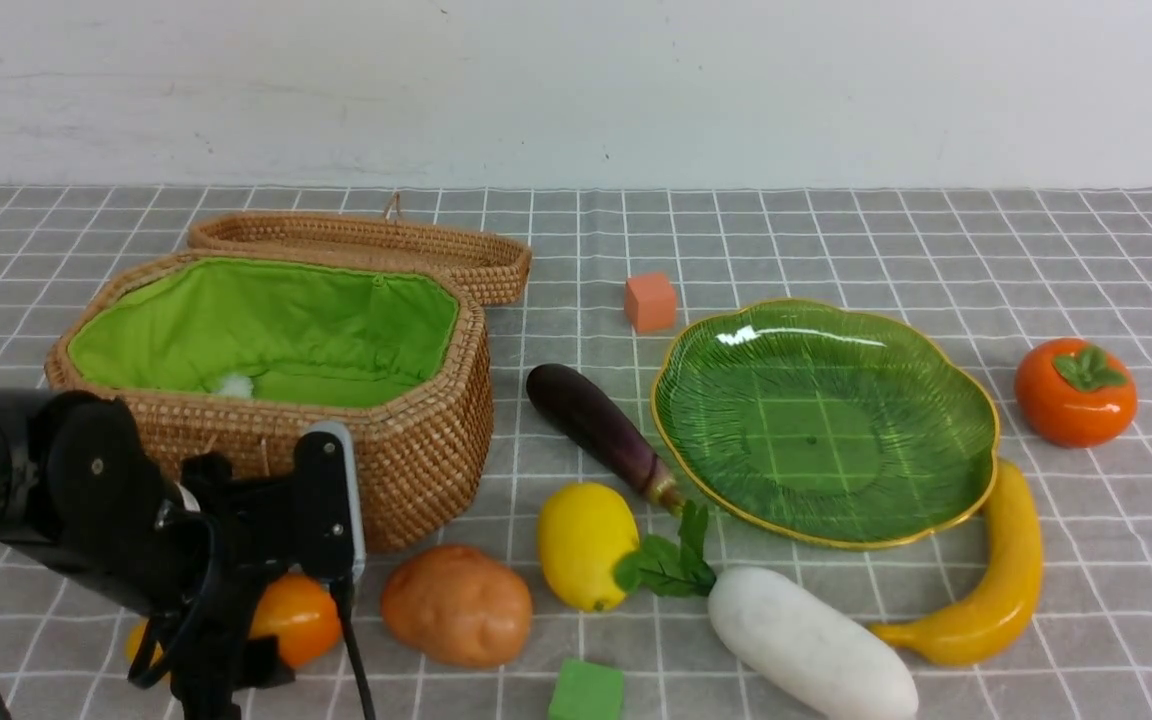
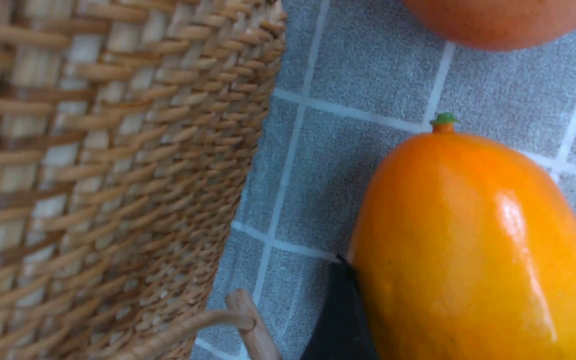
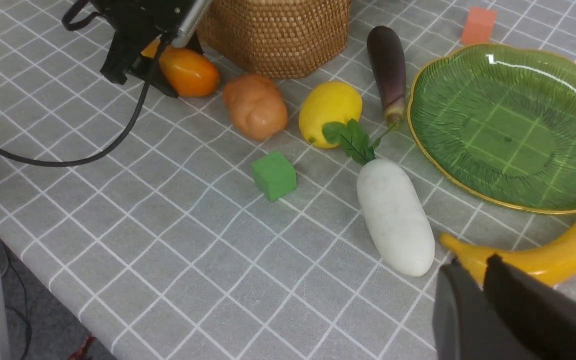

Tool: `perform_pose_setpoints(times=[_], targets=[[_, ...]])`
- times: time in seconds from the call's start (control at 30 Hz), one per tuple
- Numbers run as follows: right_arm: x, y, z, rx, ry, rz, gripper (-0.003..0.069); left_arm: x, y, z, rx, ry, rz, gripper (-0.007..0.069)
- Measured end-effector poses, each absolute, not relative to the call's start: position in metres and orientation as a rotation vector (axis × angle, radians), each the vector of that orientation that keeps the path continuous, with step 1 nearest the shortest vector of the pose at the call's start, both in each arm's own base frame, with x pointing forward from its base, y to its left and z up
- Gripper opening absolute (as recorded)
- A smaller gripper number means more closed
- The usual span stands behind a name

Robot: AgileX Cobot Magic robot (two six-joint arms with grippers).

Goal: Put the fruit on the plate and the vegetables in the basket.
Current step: Grab the mango with your left arm and place it on the right plate

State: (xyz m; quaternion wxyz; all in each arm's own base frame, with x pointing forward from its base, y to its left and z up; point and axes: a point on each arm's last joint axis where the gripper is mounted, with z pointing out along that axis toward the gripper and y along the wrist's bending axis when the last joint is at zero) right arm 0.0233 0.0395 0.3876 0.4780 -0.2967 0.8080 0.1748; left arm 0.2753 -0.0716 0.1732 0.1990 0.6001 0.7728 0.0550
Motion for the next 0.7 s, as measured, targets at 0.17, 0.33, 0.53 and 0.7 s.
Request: perform_pose_setpoints(times=[0.17,0.33,0.53,0.7], targets=[[0.023,0.04,0.388,-0.723,1.967,0.435,0.009,0.278,-0.072,0.17,1.693,2.181,0.136,0.0528],[0.023,0.041,0.388,-0.722,1.966,0.444,0.0094,0.277,-0.072,0.174,1.62,2.229,0.121,0.0528],[0.023,0.041,0.389,-0.721,1.965,0.454,0.0097,0.256,-0.079,0.192,1.612,2.253,0.072,0.0528],[0.023,0.041,0.389,-0.718,1.959,0.46,0.0097,0.228,-0.111,0.236,1.431,2.181,-0.024,0.0528]])
